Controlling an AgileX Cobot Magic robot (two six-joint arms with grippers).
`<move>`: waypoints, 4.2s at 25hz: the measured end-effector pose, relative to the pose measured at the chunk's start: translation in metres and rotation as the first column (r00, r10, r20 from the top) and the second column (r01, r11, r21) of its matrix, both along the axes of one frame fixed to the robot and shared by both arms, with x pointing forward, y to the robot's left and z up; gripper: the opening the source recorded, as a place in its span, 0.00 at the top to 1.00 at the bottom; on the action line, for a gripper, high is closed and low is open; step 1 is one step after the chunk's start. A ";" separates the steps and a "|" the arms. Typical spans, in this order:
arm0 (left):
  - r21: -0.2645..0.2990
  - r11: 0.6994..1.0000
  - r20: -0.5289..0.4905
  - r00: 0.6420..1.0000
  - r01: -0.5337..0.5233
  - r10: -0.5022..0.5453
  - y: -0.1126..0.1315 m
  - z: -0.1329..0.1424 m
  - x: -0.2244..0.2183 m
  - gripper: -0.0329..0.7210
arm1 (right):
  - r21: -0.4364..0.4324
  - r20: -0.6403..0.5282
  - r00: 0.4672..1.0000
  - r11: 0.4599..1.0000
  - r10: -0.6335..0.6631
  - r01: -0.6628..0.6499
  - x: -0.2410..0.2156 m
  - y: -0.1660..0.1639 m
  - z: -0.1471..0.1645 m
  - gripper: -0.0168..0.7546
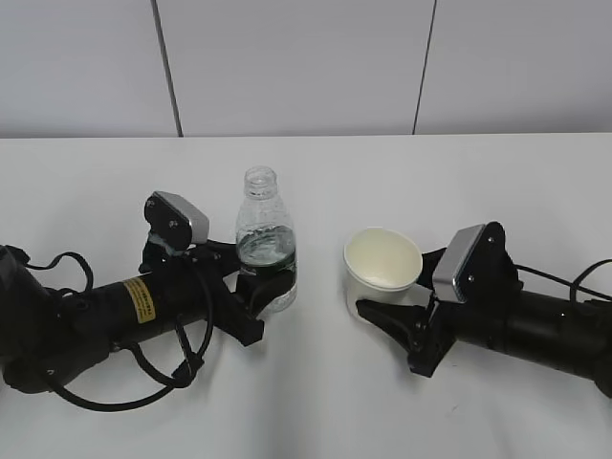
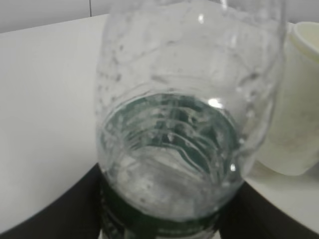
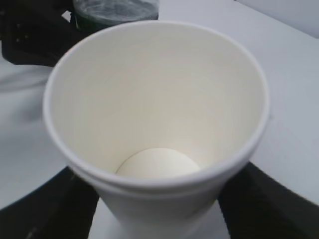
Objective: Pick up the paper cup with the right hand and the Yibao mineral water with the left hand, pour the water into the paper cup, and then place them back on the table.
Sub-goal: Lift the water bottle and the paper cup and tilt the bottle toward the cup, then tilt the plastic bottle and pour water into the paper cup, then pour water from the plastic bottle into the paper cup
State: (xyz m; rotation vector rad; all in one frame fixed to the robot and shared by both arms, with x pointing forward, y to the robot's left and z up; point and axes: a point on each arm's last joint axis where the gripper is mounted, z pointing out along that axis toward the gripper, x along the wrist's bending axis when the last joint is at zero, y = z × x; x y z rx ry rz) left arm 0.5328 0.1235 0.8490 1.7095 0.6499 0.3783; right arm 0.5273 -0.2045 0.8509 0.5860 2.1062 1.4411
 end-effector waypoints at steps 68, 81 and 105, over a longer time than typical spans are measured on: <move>0.458 0.781 0.802 0.577 -0.425 -0.155 0.036 0.095 0.056 0.50 | 0.007 -0.265 0.876 0.909 0.403 -0.417 0.100 0.058 0.073 0.31; 0.492 0.723 0.843 0.473 -0.484 -0.257 0.036 0.098 0.055 0.50 | 0.019 -0.287 0.836 0.876 0.467 -0.482 0.095 0.068 0.079 0.31; 0.557 0.601 0.830 0.357 -0.573 -0.429 0.036 0.098 0.056 0.50 | -0.068 -0.304 0.849 0.879 0.433 -0.472 0.097 0.070 0.073 0.31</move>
